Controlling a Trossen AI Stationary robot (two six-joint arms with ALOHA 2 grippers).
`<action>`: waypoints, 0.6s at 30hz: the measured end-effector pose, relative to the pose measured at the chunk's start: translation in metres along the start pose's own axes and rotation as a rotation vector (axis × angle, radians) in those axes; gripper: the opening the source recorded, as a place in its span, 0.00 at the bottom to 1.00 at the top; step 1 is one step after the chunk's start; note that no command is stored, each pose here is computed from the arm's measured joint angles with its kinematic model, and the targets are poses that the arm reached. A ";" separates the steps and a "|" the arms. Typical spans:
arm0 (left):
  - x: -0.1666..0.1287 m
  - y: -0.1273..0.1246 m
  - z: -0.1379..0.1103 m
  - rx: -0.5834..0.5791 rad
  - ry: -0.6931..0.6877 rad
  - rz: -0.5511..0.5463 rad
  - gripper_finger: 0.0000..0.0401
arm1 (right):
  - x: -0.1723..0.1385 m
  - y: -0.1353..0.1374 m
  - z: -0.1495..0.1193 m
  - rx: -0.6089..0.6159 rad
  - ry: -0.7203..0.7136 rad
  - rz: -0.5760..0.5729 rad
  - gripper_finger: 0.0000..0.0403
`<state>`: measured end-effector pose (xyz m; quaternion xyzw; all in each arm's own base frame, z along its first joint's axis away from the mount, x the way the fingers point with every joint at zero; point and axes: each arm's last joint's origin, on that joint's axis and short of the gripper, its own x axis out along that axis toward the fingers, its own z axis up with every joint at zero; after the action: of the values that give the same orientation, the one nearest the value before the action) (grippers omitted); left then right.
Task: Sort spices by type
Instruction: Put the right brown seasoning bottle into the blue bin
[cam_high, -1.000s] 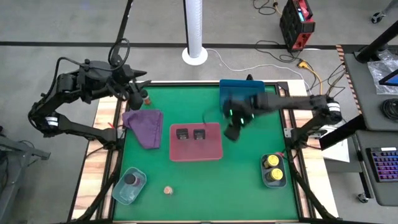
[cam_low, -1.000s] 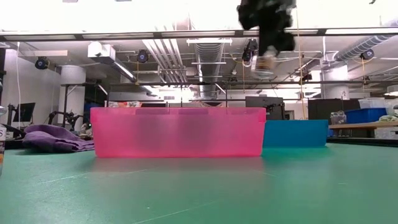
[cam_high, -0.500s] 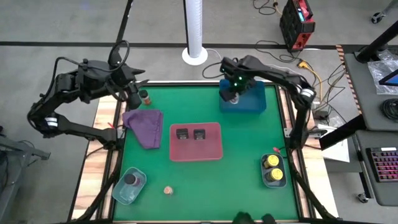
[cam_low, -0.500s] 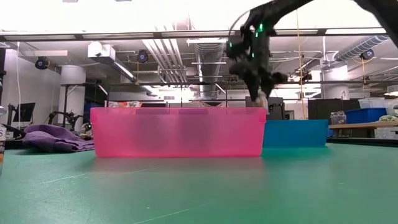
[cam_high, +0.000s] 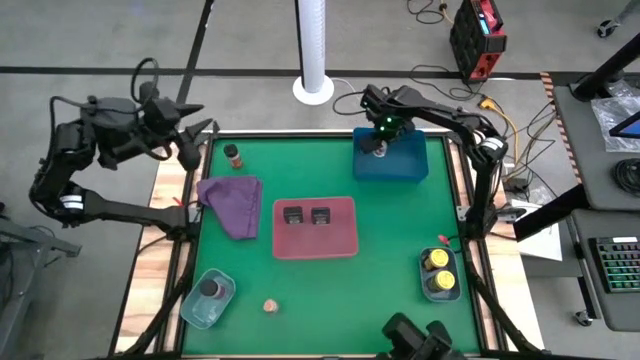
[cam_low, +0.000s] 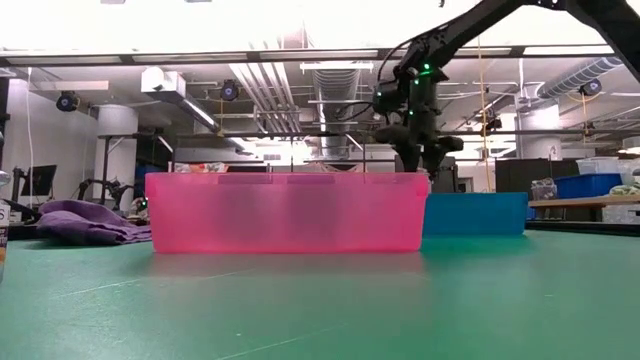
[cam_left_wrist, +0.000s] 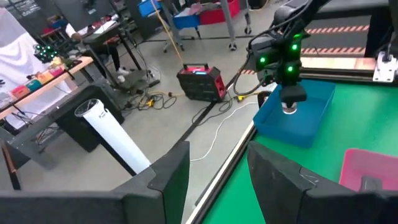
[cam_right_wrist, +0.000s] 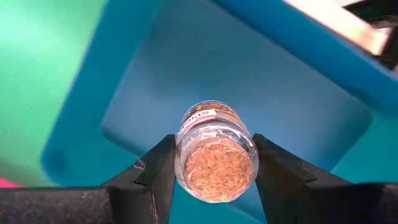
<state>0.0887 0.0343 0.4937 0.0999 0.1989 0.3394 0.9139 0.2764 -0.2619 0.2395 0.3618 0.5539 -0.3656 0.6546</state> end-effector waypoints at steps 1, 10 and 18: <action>-0.001 0.000 0.000 -0.009 -0.002 0.000 0.36 | 0.001 -0.004 0.001 0.010 -0.002 -0.001 0.42; 0.003 -0.001 0.001 -0.071 0.004 -0.001 0.36 | 0.008 -0.033 0.006 0.081 -0.023 -0.063 0.42; 0.012 -0.005 0.003 -0.100 0.034 0.050 0.36 | 0.005 -0.043 -0.009 0.126 -0.082 -0.046 0.42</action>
<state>0.1015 0.0385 0.4913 0.0532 0.1945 0.3735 0.9054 0.2354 -0.2746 0.2300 0.3743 0.5106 -0.4290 0.6443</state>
